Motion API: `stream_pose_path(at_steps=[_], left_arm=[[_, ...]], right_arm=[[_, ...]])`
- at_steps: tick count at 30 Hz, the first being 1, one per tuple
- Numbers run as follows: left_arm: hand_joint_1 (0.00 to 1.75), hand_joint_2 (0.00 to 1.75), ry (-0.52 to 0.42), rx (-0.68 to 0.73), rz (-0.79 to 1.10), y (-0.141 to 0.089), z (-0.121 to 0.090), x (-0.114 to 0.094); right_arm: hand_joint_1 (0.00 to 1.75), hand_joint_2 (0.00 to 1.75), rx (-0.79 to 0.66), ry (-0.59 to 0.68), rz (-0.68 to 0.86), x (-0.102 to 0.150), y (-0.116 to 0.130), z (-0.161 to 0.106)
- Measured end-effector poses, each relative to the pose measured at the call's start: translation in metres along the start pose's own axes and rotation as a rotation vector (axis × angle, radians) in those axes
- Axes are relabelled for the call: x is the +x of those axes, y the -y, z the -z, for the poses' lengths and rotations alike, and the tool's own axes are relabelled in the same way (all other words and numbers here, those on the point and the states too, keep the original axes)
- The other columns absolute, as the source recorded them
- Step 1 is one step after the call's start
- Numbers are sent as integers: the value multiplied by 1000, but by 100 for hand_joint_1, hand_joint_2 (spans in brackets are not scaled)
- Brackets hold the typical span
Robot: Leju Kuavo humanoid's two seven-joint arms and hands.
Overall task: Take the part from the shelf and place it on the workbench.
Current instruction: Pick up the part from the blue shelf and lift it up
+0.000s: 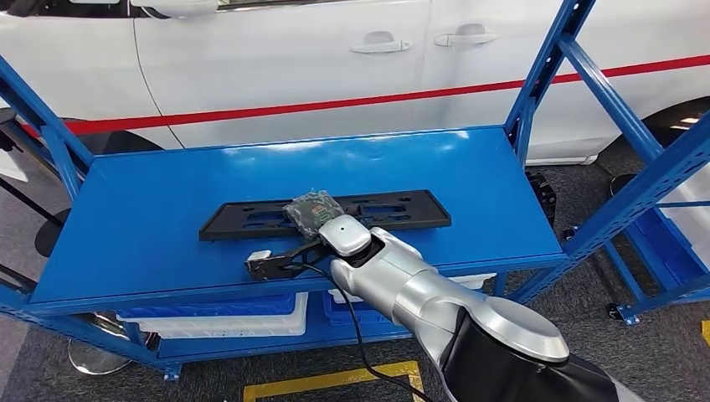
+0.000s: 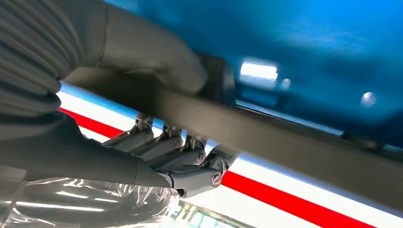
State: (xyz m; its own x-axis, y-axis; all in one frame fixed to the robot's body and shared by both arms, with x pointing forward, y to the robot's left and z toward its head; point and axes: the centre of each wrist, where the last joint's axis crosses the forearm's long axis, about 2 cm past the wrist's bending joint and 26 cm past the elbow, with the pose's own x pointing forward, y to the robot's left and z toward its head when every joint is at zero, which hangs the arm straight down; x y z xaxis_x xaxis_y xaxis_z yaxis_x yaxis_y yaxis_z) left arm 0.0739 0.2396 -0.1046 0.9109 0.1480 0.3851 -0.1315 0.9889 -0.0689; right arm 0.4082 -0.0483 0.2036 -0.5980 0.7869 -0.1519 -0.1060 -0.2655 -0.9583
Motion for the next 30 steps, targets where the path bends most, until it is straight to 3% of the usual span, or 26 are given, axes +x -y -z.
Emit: stream_pose_path(at_steps=[11,19,26,30], left_arm=[[0,0,4,2,-5,-2,0,0],[0,0,-4,4,-6,-3,-1,-3],[0,0,-21,4,-12,-2,-2,-7],[0,0,-28,7,-22,-2,-3,-11]], right_arm=[[175,175,-13,-17,36,-7,-13,-3],[175,175,-103,-8,49,-8,-15,-4],[175,175,-311,18,96,-11,-1,-3],[175,175,-488,30,147,-15,21,-3]])
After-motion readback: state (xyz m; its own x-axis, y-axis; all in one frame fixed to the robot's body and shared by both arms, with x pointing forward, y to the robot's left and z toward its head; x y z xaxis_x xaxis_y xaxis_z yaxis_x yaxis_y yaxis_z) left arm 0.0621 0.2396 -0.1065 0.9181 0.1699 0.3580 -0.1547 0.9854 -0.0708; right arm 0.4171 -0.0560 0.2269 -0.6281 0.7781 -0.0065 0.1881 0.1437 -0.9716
